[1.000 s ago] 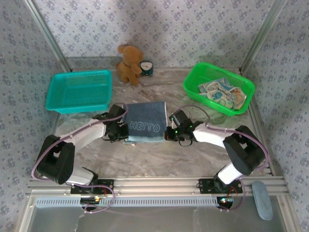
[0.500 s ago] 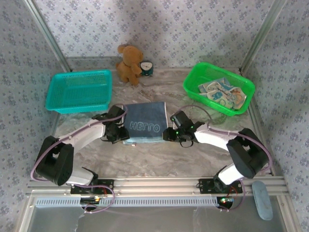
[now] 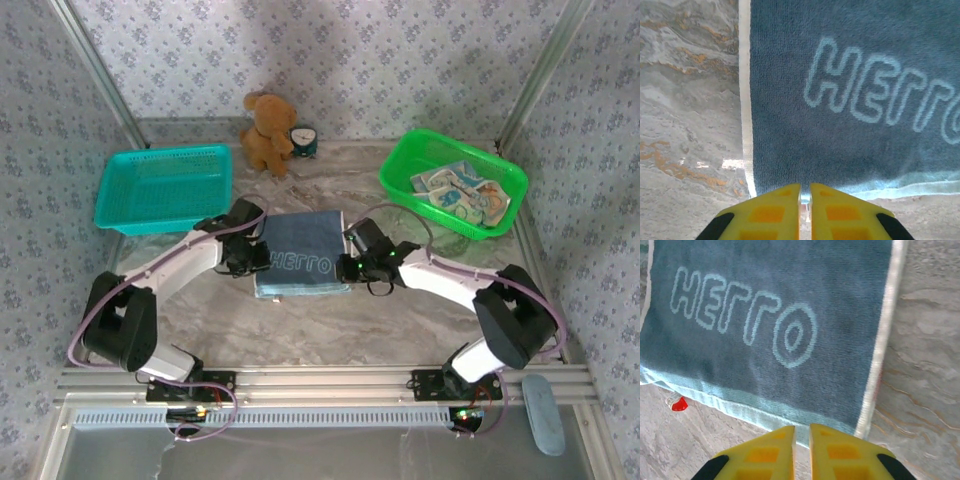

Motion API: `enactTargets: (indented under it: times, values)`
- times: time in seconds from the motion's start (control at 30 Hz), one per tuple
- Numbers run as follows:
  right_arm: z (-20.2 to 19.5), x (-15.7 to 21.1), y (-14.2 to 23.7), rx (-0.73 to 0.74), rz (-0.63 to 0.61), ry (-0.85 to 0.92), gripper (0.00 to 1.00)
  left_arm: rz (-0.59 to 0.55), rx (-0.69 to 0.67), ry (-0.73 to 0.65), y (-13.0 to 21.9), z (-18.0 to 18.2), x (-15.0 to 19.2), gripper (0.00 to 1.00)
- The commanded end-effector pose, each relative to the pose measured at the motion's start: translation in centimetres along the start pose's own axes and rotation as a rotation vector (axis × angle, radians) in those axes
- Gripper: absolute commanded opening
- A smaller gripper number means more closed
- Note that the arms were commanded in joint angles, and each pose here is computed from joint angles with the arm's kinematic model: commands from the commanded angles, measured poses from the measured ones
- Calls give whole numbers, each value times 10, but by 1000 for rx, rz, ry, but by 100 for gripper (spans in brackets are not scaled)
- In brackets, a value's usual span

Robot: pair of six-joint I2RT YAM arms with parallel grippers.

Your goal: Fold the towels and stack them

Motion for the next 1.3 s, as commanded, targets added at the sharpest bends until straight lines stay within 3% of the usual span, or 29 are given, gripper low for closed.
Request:
enactTargets:
  times: [0.0,0.43,0.83,1.03,1.27]
  values:
    - [1,9,-13,7,51,28,14,39,0,-1,-15,1,7,12]
    - [-39,44,-26,115,129,17,14,145,-139,14,-50,41,40,7]
    - [-5,-1,-15,63,54,77,16,23,-24,-27,-17,0,-6,8]
    - [9,-29,-34,46,46,99,16,-11,-28,-65,-28,-13,-36,5]
    - [-9,-44,-57,73,60,68,16,32,-37,-87,-54,-16,-48,2]
Point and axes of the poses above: each hand's point on the last joint's axis, 136 mm out from that joint toward the fingers, its own y axis back along the fingers, its own z axis along the line the jaws close on, x = y × z, the point moved 1 cm from there along y, back along the fingers, and after that the axes turned 2 degrees about -y, right-handed, at the moved point
